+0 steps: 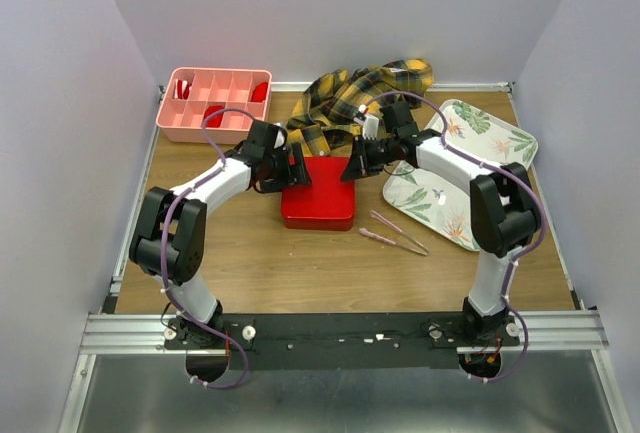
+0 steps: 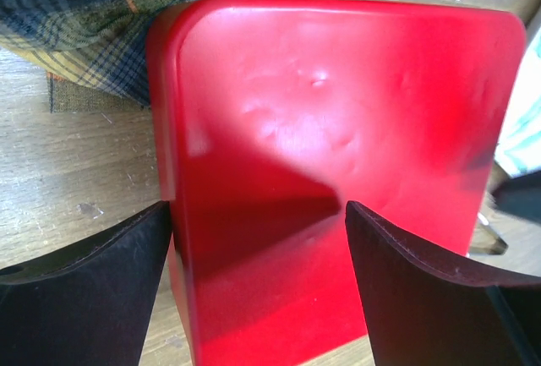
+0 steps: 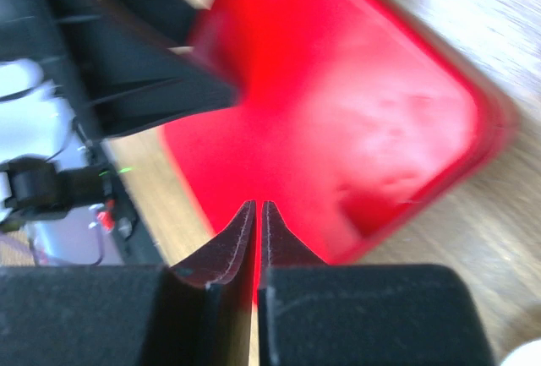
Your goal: Pack the cookies
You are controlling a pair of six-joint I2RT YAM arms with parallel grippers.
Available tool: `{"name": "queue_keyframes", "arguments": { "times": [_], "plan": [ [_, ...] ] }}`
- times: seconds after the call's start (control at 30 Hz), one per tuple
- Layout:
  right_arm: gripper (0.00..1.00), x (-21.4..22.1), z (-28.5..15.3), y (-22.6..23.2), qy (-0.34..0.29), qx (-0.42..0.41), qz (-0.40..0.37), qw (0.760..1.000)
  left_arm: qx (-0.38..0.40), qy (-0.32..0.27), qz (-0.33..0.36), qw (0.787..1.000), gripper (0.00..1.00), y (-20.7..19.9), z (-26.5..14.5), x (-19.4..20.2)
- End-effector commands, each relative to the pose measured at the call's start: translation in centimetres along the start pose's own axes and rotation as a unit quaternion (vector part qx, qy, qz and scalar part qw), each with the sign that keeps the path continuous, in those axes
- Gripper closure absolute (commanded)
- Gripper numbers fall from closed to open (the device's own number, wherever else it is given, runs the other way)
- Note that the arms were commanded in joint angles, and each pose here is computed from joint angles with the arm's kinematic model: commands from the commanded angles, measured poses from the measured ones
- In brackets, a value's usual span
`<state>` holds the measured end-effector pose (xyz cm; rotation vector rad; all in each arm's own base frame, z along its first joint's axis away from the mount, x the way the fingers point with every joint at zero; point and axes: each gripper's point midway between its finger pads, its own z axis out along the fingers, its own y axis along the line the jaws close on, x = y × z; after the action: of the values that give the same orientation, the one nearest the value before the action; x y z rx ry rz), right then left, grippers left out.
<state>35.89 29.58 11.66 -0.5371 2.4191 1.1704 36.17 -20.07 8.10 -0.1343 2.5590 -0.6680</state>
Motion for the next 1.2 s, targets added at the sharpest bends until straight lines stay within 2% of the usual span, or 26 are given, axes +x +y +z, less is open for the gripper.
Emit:
{"name": "queue_keyframes", "arguments": {
  "times": [0.0, 0.2, 0.37, 0.57, 0.73, 0.87, 0.97, 1.17],
  "plan": [
    [0.89, 1.3, 1.1, -4.8, 0.024, 0.103, 0.041, 0.994, -0.024, 0.01, 0.008, 1.0, 0.1, 0.1, 0.6, 0.2],
    [0.91, 1.9, 1.1, -6.6, 0.026, 0.146, 0.051, 0.988, -0.029, 0.015, 0.012, 0.999, 0.09, 0.0, 1.0, 0.2],
    [0.9, 1.8, 1.2, -5.9, 0.029, 0.125, 0.044, 0.991, -0.04, 0.019, 0.019, 0.999, 0.09, 0.0, 1.3, -0.2],
    [0.81, -2.7, -0.7, 0.1, 0.008, 0.012, -0.077, 0.997, -0.064, 0.033, 0.018, 0.997, 0.1, 1.1, 2.1, 0.4],
    [0.83, -6.6, -2.8, 2.2, -0.049, 0.021, -0.162, 0.985, -0.075, 0.044, 0.016, 0.996, 0.11, 1.7, 2.5, 0.9],
    [0.9, -7.6, -2.8, 0.6, -0.049, 0.064, -0.17, 0.982, -0.077, 0.049, 0.012, 0.996, 0.13, 1.8, 2.8, 1.1],
    [0.95, -6.3, -1.3, -2.1, -0.014, 0.094, -0.142, 0.985, -0.076, 0.051, 0.009, 0.996, 0.13, 1.8, 3.0, 1.1],
    [0.98, -1.9, 1.4, -8.1, 0.073, 0.169, -0.104, 0.977, -0.08, 0.057, 0.005, 0.995, 0.13, 2.1, 3.2, 1.4]
  ]
}}
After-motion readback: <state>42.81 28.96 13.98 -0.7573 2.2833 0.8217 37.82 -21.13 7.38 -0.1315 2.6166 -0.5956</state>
